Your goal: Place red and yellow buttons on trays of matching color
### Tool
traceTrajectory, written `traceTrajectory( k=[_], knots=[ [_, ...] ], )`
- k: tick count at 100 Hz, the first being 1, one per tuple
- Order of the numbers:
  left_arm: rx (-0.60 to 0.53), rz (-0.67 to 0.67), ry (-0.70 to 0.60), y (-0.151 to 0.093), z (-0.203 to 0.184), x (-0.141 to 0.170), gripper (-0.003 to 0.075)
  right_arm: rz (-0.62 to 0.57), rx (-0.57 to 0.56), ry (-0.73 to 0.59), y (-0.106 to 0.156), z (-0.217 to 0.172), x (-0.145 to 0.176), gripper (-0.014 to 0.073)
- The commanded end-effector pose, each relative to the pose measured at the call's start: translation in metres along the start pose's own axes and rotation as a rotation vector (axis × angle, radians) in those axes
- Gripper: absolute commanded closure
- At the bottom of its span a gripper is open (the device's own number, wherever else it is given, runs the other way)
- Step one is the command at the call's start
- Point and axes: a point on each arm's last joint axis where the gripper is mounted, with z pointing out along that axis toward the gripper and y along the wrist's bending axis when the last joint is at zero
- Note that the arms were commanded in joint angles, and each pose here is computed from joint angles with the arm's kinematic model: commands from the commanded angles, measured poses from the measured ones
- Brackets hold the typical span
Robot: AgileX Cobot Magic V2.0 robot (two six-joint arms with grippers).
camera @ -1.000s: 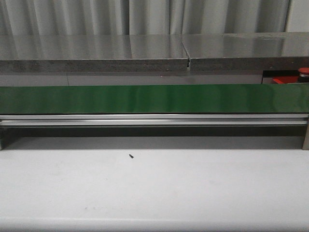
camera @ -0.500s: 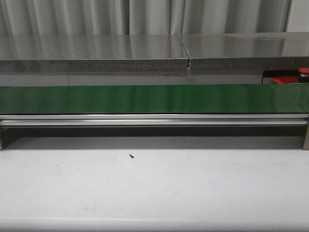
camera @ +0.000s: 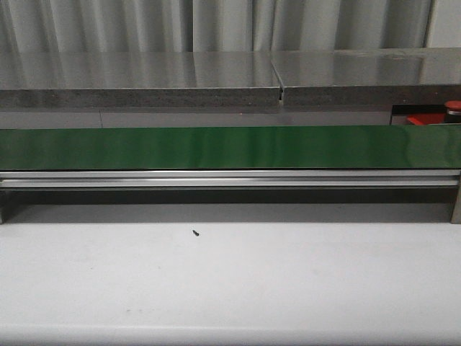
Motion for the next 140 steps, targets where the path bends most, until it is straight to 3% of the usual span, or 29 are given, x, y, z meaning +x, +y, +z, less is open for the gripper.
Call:
traceTrajectory(
  k=[1,13,31,52,62,68,86,105,140],
  knots=[
    [-0.084,-0.056,-0.082,0.009,0.01,-0.031,0.006,0.004,0.022,-0.084,-0.002,-0.005,-0.013,0.0692],
    [-0.138,-0.099,-0.025,0.029,0.039,-0.05,0.006,0.004,0.022,-0.084,-0.002,-0.005,-0.013,0.0692],
    [-0.204,-0.234,0.113,0.085,0.087,-0.063,0.006,0.004,0.022,-0.084,-0.002,-0.005,-0.013,0.0692],
    [-0.235,-0.292,0.277,0.144,0.139,-0.05,0.006,0.004,0.022,-0.084,-0.002,-0.005,-0.013,0.0692],
    [-0.278,-0.241,0.361,0.164,0.159,-0.04,0.006,0.004,0.022,-0.084,-0.002,-0.005,-0.013,0.0692],
    [-0.293,-0.276,0.396,0.173,0.171,-0.034,0.006,0.004,0.022,-0.084,-0.002,-0.005,-0.013,0.0692],
    [-0.238,-0.311,0.507,0.186,0.199,-0.024,0.0067,0.004,0.022,-0.084,-0.002,-0.005,-0.013,0.0692],
    [-0.281,-0.302,0.587,0.195,0.217,-0.01,0.0102,0.004,0.022,-0.084,-0.002,-0.005,-0.013,0.0692],
    [-0.247,-0.302,0.656,0.19,0.249,0.026,0.0102,0.004,0.022,-0.084,-0.002,-0.005,-0.013,0.0692]
  ],
)
